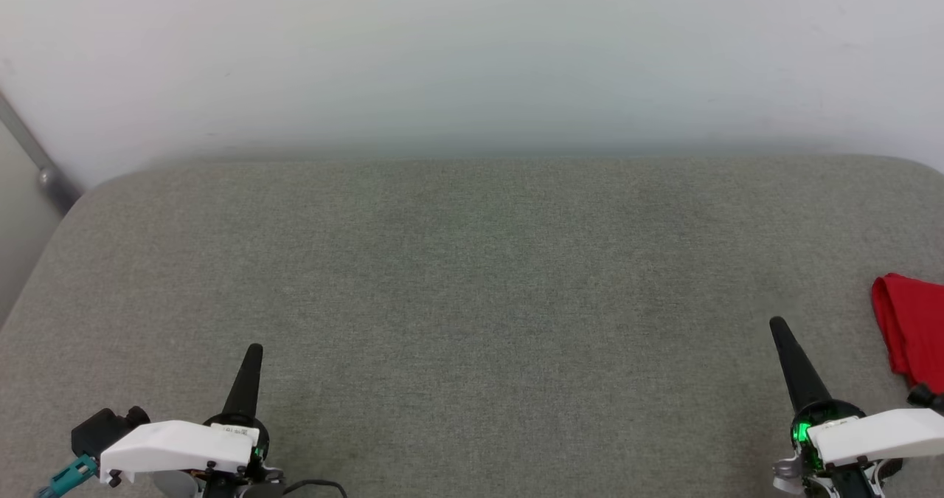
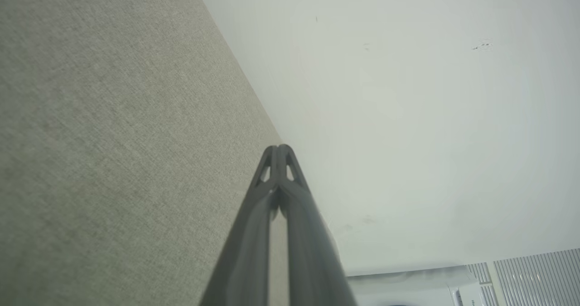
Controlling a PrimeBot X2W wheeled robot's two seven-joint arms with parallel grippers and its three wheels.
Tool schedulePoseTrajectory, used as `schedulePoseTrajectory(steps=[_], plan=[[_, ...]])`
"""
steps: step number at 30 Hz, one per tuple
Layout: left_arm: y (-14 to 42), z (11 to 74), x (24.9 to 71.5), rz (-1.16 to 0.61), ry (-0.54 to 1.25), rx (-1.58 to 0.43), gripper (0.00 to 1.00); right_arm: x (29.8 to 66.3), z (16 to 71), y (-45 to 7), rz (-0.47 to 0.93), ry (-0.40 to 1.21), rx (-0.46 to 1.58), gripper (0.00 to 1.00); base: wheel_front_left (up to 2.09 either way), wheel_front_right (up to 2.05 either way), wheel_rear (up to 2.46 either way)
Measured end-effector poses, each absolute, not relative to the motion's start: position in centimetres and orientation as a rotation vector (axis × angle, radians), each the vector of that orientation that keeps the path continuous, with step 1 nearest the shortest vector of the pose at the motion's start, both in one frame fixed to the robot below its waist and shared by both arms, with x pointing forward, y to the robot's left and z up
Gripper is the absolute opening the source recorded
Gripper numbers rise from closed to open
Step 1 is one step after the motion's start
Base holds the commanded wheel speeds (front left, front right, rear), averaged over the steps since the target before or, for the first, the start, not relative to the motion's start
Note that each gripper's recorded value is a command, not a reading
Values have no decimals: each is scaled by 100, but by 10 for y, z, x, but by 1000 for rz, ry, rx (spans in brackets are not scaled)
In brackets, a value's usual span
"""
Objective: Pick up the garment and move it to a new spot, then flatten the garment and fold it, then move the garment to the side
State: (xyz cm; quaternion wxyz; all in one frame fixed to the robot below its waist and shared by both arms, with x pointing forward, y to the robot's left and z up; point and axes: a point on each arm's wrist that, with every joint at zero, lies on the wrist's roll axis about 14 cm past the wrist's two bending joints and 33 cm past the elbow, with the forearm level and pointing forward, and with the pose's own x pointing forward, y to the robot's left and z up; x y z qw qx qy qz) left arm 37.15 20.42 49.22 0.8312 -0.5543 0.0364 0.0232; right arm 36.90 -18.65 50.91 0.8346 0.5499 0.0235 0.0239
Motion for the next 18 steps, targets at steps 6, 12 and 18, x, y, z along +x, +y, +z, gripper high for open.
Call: schedulePoseTrajectory(steps=[6, 12, 18], plan=[[203, 494, 374, 45, 72, -1231, 0, 372, 509, -188, 44, 43, 1222, 0, 0, 0, 0], [203, 495, 376, 41, 62, -1287, 0, 374, 508, -190, 36, 39, 1276, 0, 0, 0, 0], [202, 497, 378, 34, 54, -1336, 0, 376, 507, -192, 28, 35, 1328, 0, 0, 0, 0]])
